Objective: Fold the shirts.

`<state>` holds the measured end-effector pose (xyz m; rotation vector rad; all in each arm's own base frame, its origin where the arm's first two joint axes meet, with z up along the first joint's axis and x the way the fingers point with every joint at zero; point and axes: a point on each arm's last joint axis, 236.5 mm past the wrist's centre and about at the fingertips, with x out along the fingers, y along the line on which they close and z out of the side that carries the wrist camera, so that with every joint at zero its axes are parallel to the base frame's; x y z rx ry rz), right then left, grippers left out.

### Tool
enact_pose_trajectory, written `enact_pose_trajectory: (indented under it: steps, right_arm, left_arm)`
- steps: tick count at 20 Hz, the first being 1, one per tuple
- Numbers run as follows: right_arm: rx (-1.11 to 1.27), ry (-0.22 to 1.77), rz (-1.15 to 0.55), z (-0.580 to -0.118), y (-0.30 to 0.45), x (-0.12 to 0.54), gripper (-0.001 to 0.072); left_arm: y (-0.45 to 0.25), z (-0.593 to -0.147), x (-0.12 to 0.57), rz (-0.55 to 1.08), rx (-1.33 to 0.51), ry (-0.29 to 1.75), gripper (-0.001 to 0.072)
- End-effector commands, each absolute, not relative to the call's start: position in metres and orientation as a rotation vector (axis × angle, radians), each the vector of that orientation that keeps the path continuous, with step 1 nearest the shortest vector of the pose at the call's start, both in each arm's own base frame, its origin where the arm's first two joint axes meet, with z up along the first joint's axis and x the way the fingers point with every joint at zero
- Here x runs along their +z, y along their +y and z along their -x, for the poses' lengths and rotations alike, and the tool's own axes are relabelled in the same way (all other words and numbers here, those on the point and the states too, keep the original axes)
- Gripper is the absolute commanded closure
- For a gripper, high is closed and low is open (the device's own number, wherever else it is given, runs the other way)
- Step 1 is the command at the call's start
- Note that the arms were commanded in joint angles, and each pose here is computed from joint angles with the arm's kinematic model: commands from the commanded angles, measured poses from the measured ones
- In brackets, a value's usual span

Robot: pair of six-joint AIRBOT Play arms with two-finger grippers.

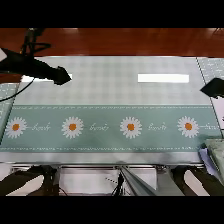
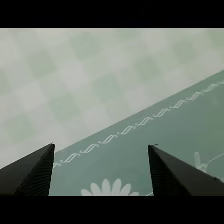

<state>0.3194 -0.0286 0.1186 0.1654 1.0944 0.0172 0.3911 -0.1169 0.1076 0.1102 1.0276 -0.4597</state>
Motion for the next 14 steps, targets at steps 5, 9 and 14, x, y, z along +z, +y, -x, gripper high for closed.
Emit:
enact_pose_trajectory:
  steps: [5, 9, 14]
  right_arm:
    - [0.114, 1.235, 0.079, -0.3350, 0.0147, 0.0726, 0.0109]
    - [0.116, 1.235, 0.077, -0.3350, 0.0151, 0.0726, 0.0109]
    - [0.115, 1.235, 0.078, -0.3350, 0.0150, 0.0726, 0.0109]
  left_arm:
    - [-0.1035, -0.3825, 0.0948, -0.185, -0.281, 1.117, -0.0011]
    - [-0.1035, -0.3826, 0.0949, -0.185, -0.281, 1.116, -0.0012]
    - [-0.1035, -0.3826, 0.0949, -0.185, -0.281, 1.116, -0.0011]
